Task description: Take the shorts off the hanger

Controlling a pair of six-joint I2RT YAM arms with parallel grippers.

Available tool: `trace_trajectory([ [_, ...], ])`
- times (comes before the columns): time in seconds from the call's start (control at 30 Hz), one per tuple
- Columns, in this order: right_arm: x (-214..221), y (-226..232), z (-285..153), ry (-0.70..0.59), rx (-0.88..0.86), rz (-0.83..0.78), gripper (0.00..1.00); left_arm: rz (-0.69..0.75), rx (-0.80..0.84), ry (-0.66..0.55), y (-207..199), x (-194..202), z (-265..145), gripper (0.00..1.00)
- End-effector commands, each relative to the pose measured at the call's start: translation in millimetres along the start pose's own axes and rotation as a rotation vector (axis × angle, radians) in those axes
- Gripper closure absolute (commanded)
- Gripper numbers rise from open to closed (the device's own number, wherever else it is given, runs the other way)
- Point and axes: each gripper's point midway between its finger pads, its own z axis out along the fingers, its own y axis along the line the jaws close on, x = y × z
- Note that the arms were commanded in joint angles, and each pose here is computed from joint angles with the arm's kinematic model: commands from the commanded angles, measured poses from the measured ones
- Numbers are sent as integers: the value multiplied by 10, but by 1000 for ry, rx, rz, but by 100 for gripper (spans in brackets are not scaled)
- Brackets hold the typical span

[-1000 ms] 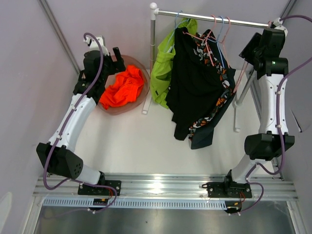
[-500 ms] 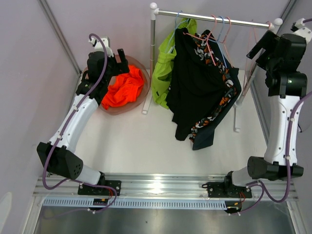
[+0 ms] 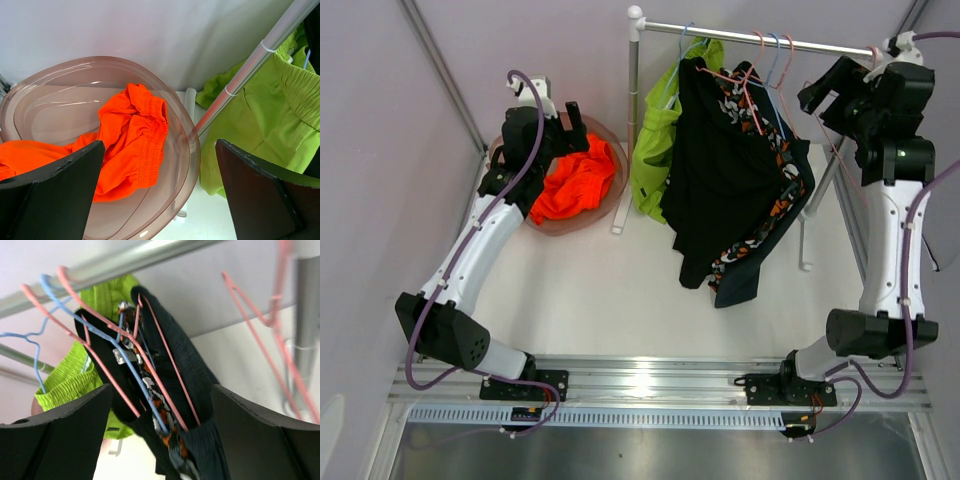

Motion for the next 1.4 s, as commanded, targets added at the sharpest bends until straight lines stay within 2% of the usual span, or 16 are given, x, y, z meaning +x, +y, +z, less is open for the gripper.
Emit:
trace_trajectory([
  [0.0,141,148,239,61,-116,11,15,11,7,-78,-21,-237,-127,1],
  [0.2,273,115,501,112,-114,5,19,12,3,-80,-13,-239,-124,1],
  [0.5,452,121,638,155,-105,-7,25,12,2,-74,-19,-206,-91,1],
  [0.7,590,133,763,186,-108,-5,55,12,0,-71,-16,-195,-81,1],
  [0.87,720,113,871,219,-102,1,65,15,-8,-74,4,-203,-88,1],
  [0.97,762,106,910,229,-97,1,86,15,-8,-74,3,-201,-83,1],
  [1.0,764,109,911,230,-95,2,100,16,-6,-74,1,-204,-85,1],
  [1.13,646,153,836,199,-89,-8,100,40,46,-74,-106,-224,-106,1],
  [1.23,422,193,692,146,-71,-27,100,92,190,-83,-451,-278,-236,1],
  [1.37,85,194,436,65,-14,-68,100,167,449,-146,-1064,-445,-681,1],
])
